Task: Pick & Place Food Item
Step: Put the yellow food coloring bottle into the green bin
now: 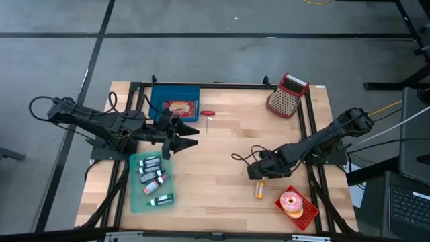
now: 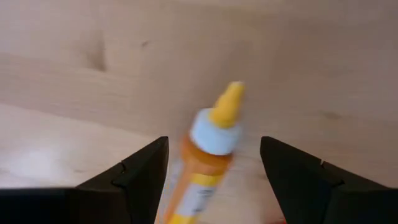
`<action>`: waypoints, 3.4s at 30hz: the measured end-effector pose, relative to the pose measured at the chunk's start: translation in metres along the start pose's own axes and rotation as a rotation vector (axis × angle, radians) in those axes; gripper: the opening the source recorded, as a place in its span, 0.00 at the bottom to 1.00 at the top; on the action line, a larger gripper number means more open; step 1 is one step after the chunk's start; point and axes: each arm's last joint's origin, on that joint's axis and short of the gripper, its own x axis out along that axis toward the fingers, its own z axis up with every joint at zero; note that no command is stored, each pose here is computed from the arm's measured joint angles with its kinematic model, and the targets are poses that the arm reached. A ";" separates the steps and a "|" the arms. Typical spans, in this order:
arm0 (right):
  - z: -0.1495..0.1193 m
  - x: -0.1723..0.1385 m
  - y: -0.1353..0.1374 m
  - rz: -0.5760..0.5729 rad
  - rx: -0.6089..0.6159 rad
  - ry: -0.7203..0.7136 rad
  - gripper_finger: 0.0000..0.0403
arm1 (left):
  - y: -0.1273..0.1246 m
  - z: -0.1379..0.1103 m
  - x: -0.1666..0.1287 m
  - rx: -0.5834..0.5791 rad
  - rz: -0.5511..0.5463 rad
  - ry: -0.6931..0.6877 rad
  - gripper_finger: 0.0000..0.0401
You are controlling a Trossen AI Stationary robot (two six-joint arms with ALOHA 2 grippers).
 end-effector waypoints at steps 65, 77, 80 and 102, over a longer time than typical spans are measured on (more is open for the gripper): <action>0.123 -0.046 0.069 0.960 -0.119 -0.461 0.10 | 0.036 -0.033 -0.009 -0.246 0.444 0.256 0.63; 0.129 -0.129 0.116 1.059 -0.376 -0.710 0.10 | 0.042 -0.017 0.003 -0.334 0.319 0.200 0.63; 0.129 -0.143 0.122 1.034 -0.410 -0.730 0.10 | 0.046 -0.013 0.009 -0.341 0.300 0.183 0.63; 0.126 -0.160 0.128 1.048 -0.471 -0.717 0.10 | 0.094 -0.019 0.066 -0.336 0.252 0.217 0.63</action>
